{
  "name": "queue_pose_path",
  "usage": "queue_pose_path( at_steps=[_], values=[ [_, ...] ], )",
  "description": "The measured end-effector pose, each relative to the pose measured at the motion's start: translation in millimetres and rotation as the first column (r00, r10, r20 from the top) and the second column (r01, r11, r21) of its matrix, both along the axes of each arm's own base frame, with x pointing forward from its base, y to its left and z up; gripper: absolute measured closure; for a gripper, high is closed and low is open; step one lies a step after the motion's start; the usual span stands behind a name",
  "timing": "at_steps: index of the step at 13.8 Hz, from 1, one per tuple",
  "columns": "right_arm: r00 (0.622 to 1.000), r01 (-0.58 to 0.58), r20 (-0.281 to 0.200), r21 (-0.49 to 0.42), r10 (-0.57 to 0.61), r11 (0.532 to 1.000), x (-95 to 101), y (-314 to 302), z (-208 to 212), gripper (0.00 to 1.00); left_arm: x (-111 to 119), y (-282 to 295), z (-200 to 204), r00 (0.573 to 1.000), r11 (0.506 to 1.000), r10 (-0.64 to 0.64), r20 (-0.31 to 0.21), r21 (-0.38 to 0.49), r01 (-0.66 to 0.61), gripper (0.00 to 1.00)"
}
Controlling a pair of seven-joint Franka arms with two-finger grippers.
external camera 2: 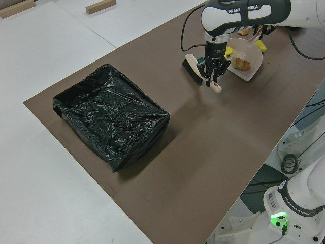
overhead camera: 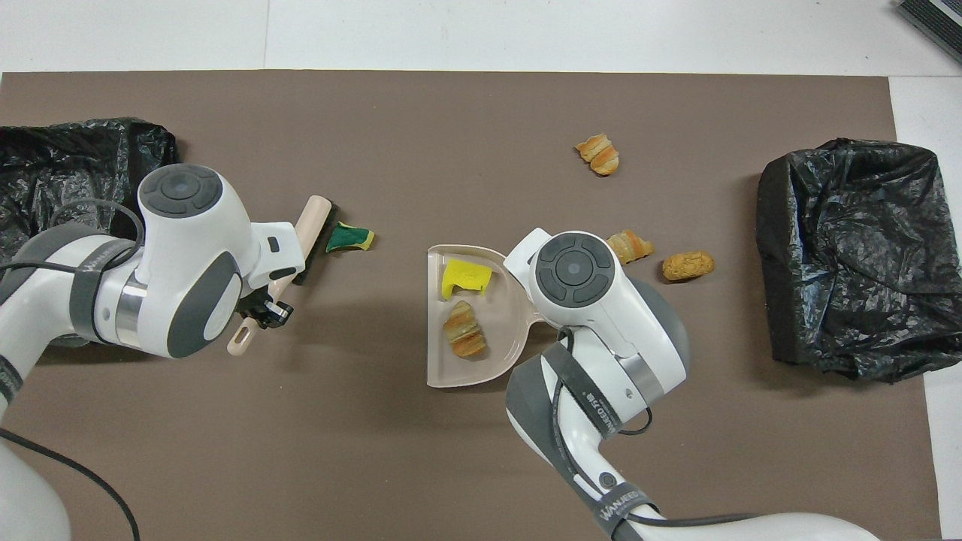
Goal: Sweep and dump trash in bin
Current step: 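Sweep the green sponge into the dustpan with the left gripper's brush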
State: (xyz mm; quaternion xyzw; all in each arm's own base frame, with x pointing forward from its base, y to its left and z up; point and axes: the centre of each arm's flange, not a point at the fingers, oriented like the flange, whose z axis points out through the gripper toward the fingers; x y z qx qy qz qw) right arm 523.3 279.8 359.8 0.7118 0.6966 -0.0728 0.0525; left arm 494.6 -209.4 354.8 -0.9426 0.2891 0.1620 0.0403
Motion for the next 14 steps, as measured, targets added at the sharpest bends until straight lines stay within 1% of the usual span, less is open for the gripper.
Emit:
queue_pose_path(
  at_steps=[2, 4, 6, 7, 9, 12, 14],
  values=[
    [1.000, 0.000, 0.000, 0.000, 0.000, 1.000, 0.0, 0, 0, 0.68, -28, -34, 2, 1.000, 1.000, -0.009, -0.023, -0.003, 0.009, 0.73],
    [1.000, 0.000, 0.000, 0.000, 0.000, 1.000, -0.1, 0, 0, 0.68, -56, -70, 7, 0.999, 1.000, -0.001, -0.035, 0.004, 0.001, 0.73],
    [1.000, 0.001, -0.001, -0.001, -0.001, 1.000, -0.3, 0, -1, 0.68, -77, -99, 12, 0.999, 0.999, 0.040, -0.031, 0.005, -0.040, 0.73],
    [1.000, 0.001, -0.001, -0.001, -0.001, 1.000, -0.3, 0, -1, 0.68, -84, -109, 14, 0.997, 0.997, 0.071, -0.025, 0.010, -0.071, 0.73],
    [1.000, 0.001, -0.001, -0.001, -0.001, 1.000, -0.3, 0, -1, 0.68, -88, -119, 20, 0.989, 0.989, 0.145, 0.000, 0.028, -0.145, 0.73],
    [1.000, 0.002, -0.001, 0.000, -0.002, 1.000, -0.3, 0, -1, 0.68, -80, -114, 32, 0.968, 0.967, 0.249, 0.034, 0.038, -0.250, 0.73],
    [1.000, 0.002, 0.000, 0.000, -0.002, 1.000, -0.2, -1, -1, 0.68, -78, -107, 49, 0.944, 0.944, 0.326, 0.060, 0.044, -0.328, 0.73]
  ],
)
